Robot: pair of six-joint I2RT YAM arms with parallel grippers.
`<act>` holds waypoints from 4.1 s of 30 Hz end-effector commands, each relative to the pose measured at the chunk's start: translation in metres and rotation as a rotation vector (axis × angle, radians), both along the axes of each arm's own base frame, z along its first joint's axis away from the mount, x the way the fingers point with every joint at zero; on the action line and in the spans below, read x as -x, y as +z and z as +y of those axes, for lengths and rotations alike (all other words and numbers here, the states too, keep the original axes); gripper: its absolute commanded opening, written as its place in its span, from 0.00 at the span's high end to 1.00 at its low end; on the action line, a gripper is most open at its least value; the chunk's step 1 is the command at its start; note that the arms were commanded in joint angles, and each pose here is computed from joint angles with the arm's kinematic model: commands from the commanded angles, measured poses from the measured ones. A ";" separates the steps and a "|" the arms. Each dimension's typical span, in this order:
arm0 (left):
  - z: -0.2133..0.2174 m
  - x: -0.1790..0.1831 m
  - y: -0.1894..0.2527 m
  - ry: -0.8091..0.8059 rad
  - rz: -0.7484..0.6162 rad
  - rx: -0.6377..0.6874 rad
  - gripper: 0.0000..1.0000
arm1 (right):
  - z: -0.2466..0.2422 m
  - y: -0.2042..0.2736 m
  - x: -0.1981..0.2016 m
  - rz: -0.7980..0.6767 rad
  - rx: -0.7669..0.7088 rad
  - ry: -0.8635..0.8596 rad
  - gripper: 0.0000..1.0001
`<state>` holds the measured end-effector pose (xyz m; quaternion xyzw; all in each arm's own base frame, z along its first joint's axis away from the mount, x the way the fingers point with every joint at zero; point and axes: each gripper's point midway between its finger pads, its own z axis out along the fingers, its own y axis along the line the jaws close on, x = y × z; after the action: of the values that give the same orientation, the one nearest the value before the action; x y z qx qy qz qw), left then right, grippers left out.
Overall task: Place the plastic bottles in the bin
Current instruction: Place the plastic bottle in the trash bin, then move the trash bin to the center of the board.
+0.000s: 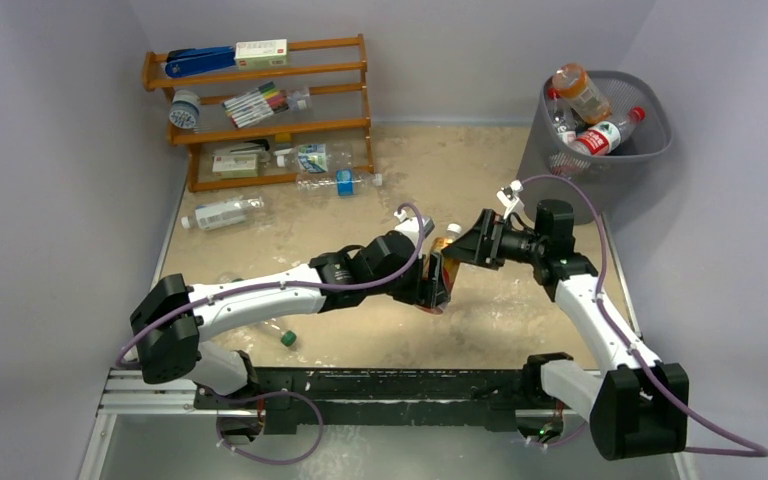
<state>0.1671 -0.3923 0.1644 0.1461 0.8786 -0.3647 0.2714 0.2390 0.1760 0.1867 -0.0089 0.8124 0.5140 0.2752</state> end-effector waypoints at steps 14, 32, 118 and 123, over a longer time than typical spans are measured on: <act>-0.021 0.002 0.030 -0.032 -0.074 0.071 0.56 | 0.017 0.010 -0.007 -0.039 -0.015 0.024 0.18; 0.016 -0.001 0.055 0.034 -0.173 0.043 0.34 | 0.018 0.040 -0.023 -0.091 0.041 0.006 0.48; 0.080 0.009 0.065 0.161 -0.183 0.053 0.23 | -0.217 0.253 -0.227 -0.565 0.650 -0.652 0.16; 0.081 0.009 0.064 0.166 -0.181 0.059 0.23 | -0.210 0.224 -0.242 -0.502 0.709 -0.625 0.23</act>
<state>0.1573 -0.3068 0.2138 0.1098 0.8633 -0.3244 0.3706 0.4790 -0.0342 0.4139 0.0338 0.8036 0.1168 0.5826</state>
